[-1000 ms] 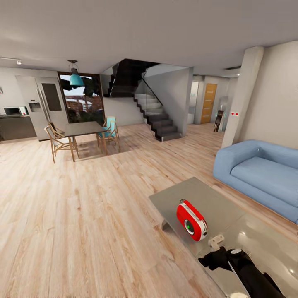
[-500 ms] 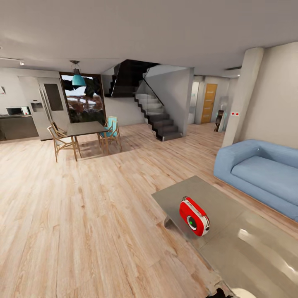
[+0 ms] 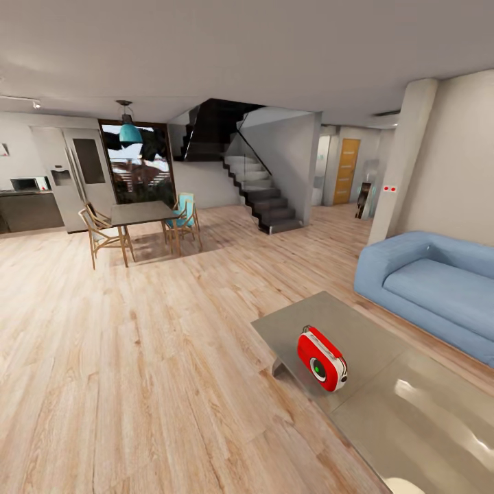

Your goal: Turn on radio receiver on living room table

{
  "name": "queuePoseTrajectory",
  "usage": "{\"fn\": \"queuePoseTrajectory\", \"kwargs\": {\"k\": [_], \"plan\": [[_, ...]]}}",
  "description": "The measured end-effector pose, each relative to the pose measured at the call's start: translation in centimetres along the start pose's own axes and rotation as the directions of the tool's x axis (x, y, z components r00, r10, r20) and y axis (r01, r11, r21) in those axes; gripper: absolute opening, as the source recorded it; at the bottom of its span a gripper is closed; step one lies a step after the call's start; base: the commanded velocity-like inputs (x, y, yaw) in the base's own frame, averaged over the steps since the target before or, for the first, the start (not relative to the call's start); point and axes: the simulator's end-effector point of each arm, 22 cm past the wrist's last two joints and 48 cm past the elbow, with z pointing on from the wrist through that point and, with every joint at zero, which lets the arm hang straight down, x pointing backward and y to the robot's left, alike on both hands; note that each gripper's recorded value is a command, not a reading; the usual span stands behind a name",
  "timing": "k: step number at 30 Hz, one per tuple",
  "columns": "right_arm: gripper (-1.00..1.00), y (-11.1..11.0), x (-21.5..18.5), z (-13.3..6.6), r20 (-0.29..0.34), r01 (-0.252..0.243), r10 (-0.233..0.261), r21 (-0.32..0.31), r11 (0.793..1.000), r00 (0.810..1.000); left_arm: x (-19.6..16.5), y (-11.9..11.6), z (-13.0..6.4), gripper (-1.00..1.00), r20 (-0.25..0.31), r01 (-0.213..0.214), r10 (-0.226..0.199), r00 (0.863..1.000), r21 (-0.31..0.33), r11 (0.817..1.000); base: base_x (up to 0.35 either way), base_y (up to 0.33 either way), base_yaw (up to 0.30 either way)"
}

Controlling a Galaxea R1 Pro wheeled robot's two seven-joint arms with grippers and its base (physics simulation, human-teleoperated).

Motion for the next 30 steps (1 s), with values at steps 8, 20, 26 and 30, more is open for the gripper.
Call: {"fn": "queuePoseTrajectory", "kwargs": {"k": [8,20,26,30], "plan": [[1.0,0.7,1.0,0.1,-0.016,0.002,-0.002,-0.004,1.0,1.0,1.9,-7.1,-0.3,-1.0,-0.029,0.038,-0.036,0.999,0.086,0.996,0.0,0.0,0.0],[1.0,0.7,1.0,0.1,-0.016,-0.001,0.001,-0.005,1.0,1.0,3.6,-16.5,-1.5,-1.0,-0.062,0.093,-0.082,0.995,0.192,0.977,0.0,0.0,0.0],[1.0,0.7,1.0,0.1,-0.016,-0.001,0.0,-0.005,1.0,1.0,3.6,-16.6,-1.5,-1.0,-0.063,0.093,-0.083,0.995,0.194,0.977,0.0,0.0,0.0],[1.0,0.7,1.0,0.1,-0.015,-0.001,0.001,-0.004,1.0,1.0,3.6,-16.7,-1.5,-1.0,-0.063,0.094,-0.083,0.995,0.195,0.976,0.0,0.0,0.0]]}}
